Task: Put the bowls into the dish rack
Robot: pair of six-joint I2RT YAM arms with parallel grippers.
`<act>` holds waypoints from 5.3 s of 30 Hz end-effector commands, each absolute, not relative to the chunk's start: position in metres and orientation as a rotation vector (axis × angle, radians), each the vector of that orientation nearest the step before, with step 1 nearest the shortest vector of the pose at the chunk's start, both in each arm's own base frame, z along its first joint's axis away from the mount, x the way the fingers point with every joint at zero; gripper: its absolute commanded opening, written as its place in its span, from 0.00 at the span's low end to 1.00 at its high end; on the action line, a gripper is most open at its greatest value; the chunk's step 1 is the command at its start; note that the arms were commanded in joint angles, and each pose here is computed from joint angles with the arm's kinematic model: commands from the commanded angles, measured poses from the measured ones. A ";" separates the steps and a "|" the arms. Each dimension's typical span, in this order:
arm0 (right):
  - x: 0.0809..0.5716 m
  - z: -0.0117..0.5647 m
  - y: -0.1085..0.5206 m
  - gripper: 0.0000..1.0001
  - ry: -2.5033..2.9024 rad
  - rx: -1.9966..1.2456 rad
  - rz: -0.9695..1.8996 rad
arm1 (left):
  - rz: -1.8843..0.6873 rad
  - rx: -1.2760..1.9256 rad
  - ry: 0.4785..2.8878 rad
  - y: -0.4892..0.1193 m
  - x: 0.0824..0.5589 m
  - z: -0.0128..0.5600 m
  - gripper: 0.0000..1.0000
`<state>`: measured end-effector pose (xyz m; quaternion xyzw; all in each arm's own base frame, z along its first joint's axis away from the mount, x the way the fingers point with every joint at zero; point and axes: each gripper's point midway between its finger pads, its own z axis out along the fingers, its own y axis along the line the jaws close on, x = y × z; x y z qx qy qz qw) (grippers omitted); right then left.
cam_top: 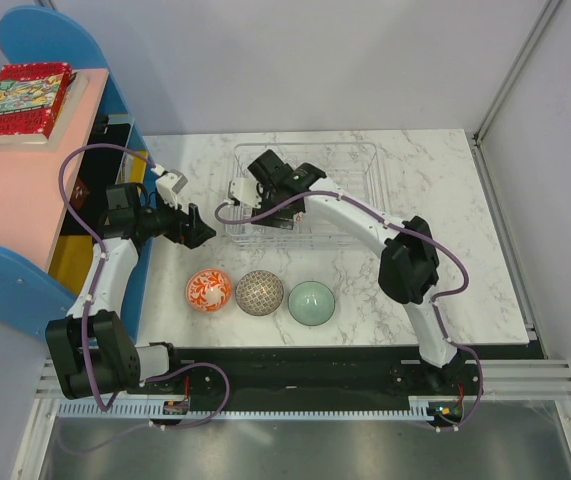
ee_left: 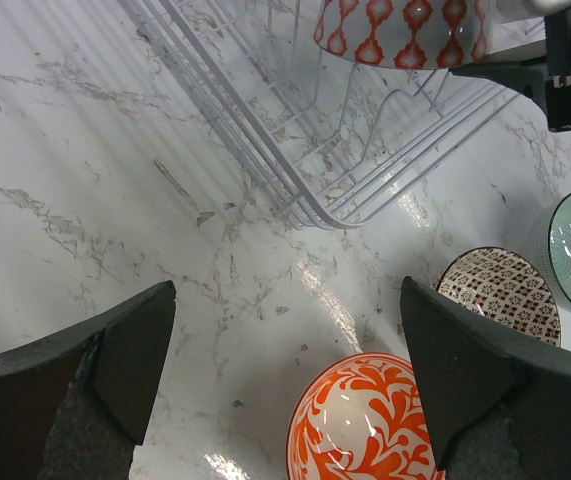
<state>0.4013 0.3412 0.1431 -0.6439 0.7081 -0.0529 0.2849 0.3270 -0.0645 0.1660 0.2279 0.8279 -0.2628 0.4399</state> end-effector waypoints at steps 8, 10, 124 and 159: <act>0.415 0.143 0.347 0.03 1.816 -1.796 -0.235 | -0.667 0.587 2.004 -0.066 0.329 0.175 1.00; 0.415 0.138 0.347 0.10 1.824 -1.807 -0.236 | -0.667 0.585 2.002 -0.066 0.328 0.176 1.00; 0.365 0.258 0.342 0.97 1.747 -1.526 -0.012 | -0.573 0.708 2.116 -0.046 0.310 0.138 1.00; 0.468 0.251 0.334 0.96 1.769 -0.922 -0.199 | -0.656 0.839 2.223 -0.045 0.292 0.090 1.00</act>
